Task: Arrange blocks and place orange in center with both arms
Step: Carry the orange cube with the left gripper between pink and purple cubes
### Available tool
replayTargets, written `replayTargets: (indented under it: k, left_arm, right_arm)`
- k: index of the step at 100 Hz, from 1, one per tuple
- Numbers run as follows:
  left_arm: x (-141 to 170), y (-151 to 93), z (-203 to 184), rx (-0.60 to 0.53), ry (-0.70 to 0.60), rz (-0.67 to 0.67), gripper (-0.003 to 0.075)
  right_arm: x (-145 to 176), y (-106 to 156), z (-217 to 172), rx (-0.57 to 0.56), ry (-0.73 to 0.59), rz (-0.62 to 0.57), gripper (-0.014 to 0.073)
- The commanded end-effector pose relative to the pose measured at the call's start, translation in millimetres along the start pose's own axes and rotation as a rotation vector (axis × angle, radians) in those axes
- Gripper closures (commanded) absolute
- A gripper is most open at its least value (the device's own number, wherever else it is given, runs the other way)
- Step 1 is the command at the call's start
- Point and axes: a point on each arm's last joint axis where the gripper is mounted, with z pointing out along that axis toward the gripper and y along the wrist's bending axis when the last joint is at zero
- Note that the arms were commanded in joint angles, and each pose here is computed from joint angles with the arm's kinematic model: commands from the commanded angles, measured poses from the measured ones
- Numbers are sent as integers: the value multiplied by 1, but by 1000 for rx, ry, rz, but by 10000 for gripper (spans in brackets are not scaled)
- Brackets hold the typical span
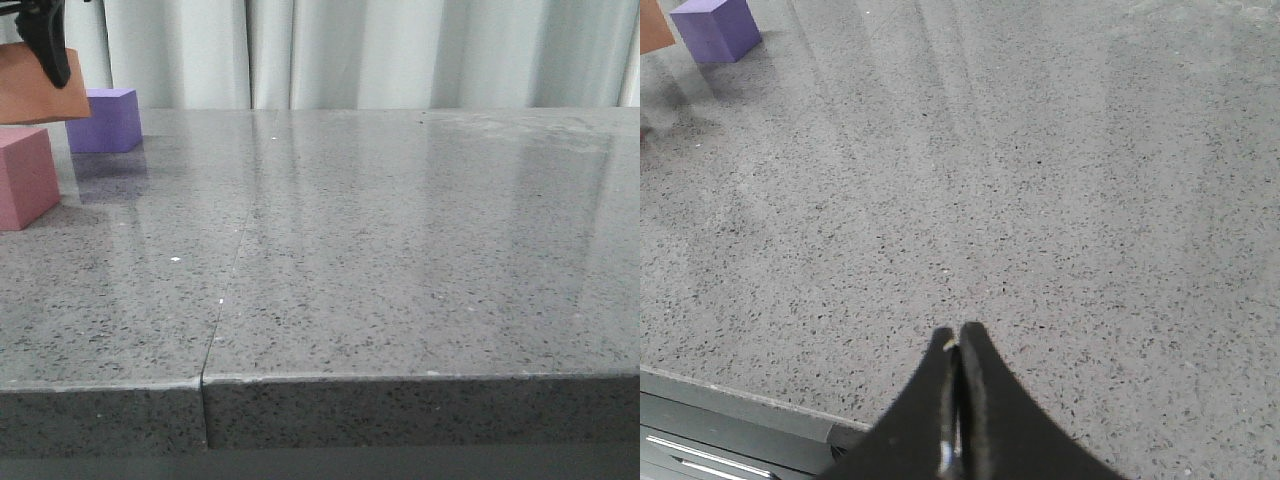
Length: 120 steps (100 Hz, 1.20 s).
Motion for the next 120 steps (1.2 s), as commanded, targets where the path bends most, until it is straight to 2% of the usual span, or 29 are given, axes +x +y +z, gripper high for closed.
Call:
replayTargets:
  k: [1, 22, 90, 100, 112, 120]
  left_arm:
    - [-10, -3, -25, 42, -146, -21, 426]
    - [-9, -4, -18, 59, -177, -26, 426]
    - [0, -6, 15, 40, -68, -28, 421]
    - [-1, -7, 15, 46, -76, -21, 347]
    - [-1, -7, 15, 45, -74, -21, 139]
    - [0, -7, 15, 43, -66, -22, 54]
  right_arm:
    - [-13, 2, -3, -12, -85, -19, 663]
    - [-13, 2, -3, -12, -85, -19, 663]
    - [-13, 2, -3, -12, -85, -19, 663]
    - [-13, 2, -3, -12, -85, -19, 663]
    - [-13, 2, -3, -12, -85, -19, 663]
    - [-13, 2, -3, -12, -85, -19, 663]
